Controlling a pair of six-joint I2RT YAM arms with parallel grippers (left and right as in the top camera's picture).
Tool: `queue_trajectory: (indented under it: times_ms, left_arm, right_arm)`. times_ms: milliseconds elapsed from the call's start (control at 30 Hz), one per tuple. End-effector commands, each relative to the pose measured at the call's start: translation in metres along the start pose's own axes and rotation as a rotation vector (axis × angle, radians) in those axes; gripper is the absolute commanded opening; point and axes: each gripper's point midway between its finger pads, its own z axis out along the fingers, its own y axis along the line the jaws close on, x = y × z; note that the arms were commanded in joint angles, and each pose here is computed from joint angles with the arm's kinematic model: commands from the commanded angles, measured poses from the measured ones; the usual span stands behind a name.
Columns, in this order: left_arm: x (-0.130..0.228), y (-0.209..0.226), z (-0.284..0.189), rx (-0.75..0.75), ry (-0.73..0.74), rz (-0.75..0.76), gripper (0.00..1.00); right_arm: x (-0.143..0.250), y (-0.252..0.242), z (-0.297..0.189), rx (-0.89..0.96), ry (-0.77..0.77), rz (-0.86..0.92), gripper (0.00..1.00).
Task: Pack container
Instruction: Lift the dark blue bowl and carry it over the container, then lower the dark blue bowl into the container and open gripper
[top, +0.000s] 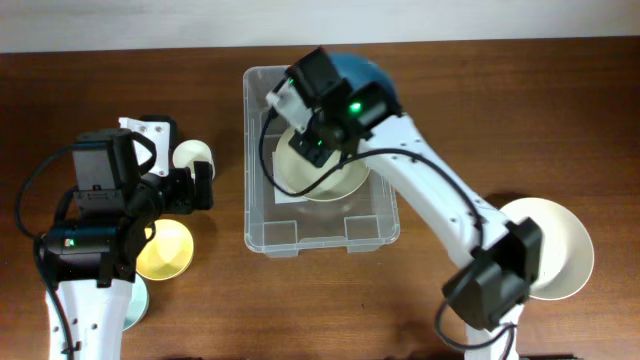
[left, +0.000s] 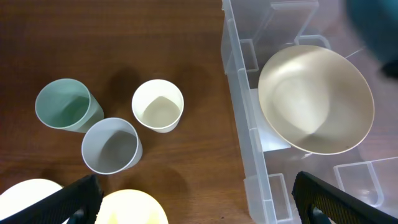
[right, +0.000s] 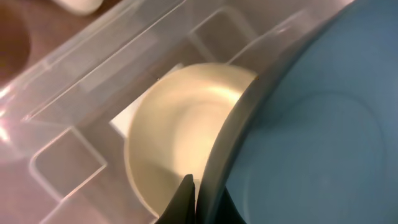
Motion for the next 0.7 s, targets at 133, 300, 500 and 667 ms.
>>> queue_trajectory:
  times_ms: [133, 300, 500, 667]
  left_arm:
    - [-0.007, 0.001, -0.004, -0.006, -0.019, -0.006, 1.00]
    - [-0.007, 0.001, -0.004, -0.006, -0.019, -0.006, 1.00]
    - [-0.007, 0.001, -0.004, -0.006, -0.019, -0.006, 1.00]
    - [-0.007, 0.001, -0.004, -0.006, -0.019, -0.006, 1.00]
  right_arm:
    - [0.006, 0.040, 0.039, -0.163, 0.043, -0.082, 0.04]
    - [0.011, 0.041, 0.048, -0.171, 0.065, -0.079, 0.05]
    - [0.011, 0.040, 0.048, -0.170, 0.065, -0.079, 0.36]
    - [0.017, 0.046, 0.046, -0.199, 0.088, -0.075, 0.27]
